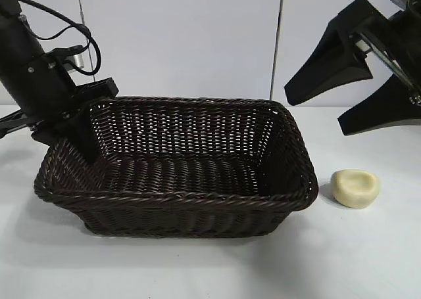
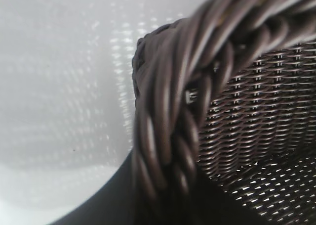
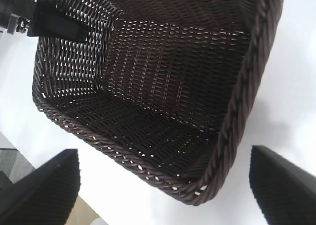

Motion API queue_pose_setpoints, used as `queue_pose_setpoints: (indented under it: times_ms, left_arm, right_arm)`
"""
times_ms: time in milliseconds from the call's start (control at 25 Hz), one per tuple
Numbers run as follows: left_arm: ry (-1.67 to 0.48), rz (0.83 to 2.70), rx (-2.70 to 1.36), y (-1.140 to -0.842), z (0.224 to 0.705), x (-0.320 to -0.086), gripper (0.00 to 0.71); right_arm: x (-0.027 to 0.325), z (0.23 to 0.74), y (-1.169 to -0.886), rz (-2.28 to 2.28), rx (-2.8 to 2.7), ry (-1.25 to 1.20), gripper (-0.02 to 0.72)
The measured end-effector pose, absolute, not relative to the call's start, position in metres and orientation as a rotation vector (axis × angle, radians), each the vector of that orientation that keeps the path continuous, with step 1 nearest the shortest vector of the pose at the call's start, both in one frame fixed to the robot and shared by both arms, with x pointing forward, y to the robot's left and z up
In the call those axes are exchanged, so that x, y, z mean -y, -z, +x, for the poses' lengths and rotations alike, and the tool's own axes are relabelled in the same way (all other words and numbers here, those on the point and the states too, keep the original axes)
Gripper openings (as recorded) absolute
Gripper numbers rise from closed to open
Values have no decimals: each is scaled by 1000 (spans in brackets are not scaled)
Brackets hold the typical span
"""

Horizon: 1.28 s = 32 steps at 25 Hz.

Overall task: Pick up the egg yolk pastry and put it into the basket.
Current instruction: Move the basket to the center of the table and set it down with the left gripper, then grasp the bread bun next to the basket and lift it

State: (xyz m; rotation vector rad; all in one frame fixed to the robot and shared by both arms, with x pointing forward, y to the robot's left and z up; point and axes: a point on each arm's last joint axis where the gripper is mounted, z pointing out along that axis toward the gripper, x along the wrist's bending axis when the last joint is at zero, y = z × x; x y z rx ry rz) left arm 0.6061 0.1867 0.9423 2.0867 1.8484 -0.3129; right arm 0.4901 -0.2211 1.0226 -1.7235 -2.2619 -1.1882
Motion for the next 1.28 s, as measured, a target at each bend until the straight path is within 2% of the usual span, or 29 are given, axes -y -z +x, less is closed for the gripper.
queue_pose_setpoints:
  times_ms: [200,320,440,560,600,680,1080,1280]
  left_arm:
    - [313,2088,-1847,-942,606,-187,97]
    - [316,2084,-1848,-942,606,-186,144]
    - [322,2073,-1849,-943,606,-186,293]
    - [321,2067,-1848,-943,607,-185,493]
    - [319,2068,-1844,-944,607,-185,539]
    - [314,2066,-1838,-946,609,-185,585]
    - [282,2174,-1775,-979,604,-189,612]
    - [244,2164,-1754,-997,600,-190,613]
  right_arm:
    - [221,490,-1023,-1723,2262,1188,663]
    - [221,490,-1023,-1723,2262,1188,663]
    - [221,490,-1023,-1723,2262,1188,663]
    - [221,490,-1023,-1723,2262,1188,663]
    - [221,490,-1023,-1723,2262,1188,663]
    - [221,490,-1023,-1723,2262,1188,663]
    - [221,490,-1023,-1724,2262,1188,663]
    - [221,490,-1023,-1724,2262,1189,663]
